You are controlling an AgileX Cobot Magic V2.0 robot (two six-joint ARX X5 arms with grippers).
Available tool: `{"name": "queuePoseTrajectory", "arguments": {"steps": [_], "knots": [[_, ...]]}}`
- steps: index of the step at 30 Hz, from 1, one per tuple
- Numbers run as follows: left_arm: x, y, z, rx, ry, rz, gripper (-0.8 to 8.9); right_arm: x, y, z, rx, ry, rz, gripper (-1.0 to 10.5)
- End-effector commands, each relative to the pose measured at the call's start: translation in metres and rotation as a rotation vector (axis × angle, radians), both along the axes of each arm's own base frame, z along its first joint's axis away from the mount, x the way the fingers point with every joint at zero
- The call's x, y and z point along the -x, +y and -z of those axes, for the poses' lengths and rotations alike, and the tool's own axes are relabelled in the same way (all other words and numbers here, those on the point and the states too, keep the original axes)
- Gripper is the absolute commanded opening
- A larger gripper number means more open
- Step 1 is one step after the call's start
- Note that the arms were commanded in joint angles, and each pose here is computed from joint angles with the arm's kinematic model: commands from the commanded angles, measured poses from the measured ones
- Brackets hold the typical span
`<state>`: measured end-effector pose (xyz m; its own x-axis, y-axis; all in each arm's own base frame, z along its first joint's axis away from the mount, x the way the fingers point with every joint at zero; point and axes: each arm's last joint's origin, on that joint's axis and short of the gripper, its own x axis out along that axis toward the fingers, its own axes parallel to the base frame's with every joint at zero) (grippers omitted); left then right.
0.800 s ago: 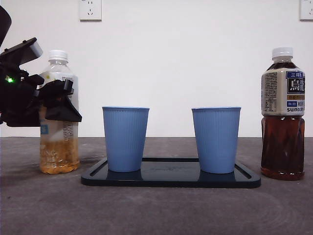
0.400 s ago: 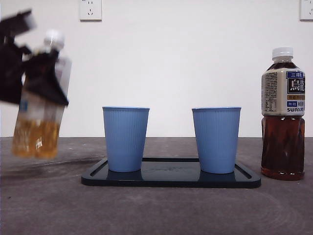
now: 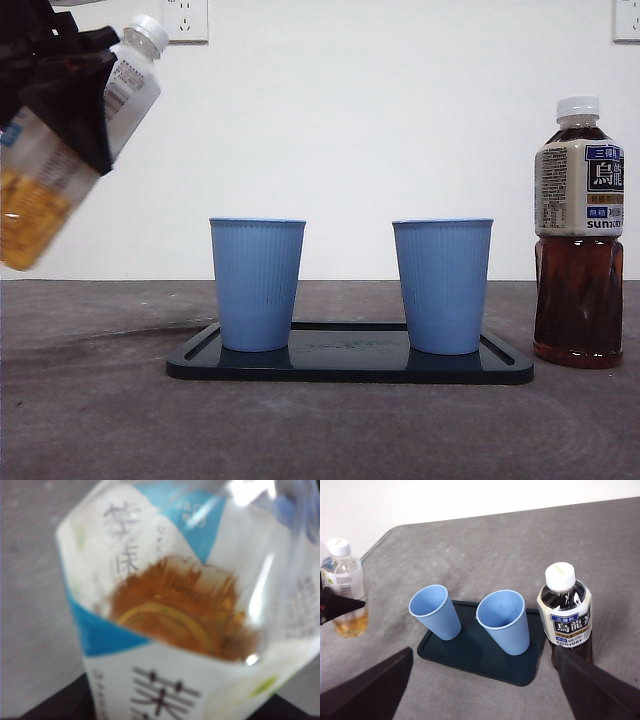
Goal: Pour the drink into the cup
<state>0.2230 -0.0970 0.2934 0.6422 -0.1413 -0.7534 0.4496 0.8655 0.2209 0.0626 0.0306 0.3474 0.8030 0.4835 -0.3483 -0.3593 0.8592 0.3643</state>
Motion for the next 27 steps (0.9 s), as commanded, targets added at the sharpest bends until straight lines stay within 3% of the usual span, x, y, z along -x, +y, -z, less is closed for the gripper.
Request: {"name": "queuePoseTrajectory", "arguments": {"steps": [1, 9, 20, 27], "knots": [[-0.005, -0.012, -0.014, -0.113, -0.040, 0.041, 1.72, 0.001, 0.000, -0.005, -0.014, -0.011, 0.001, 4.6], [-0.017, -0.042, -0.013, -0.429, 0.005, 0.012, 1.72, 0.001, 0.000, -0.004, -0.013, -0.011, 0.001, 4.6], [-0.025, -0.078, 0.012, -0.754, 0.056, 0.071, 1.72, 0.001, 0.000, -0.003, 0.000, 0.002, -0.002, 4.6], [-0.024, -0.096, 0.026, -0.884, 0.031, 0.093, 1.72, 0.001, 0.000, -0.002, 0.002, 0.004, -0.002, 4.6]]}}
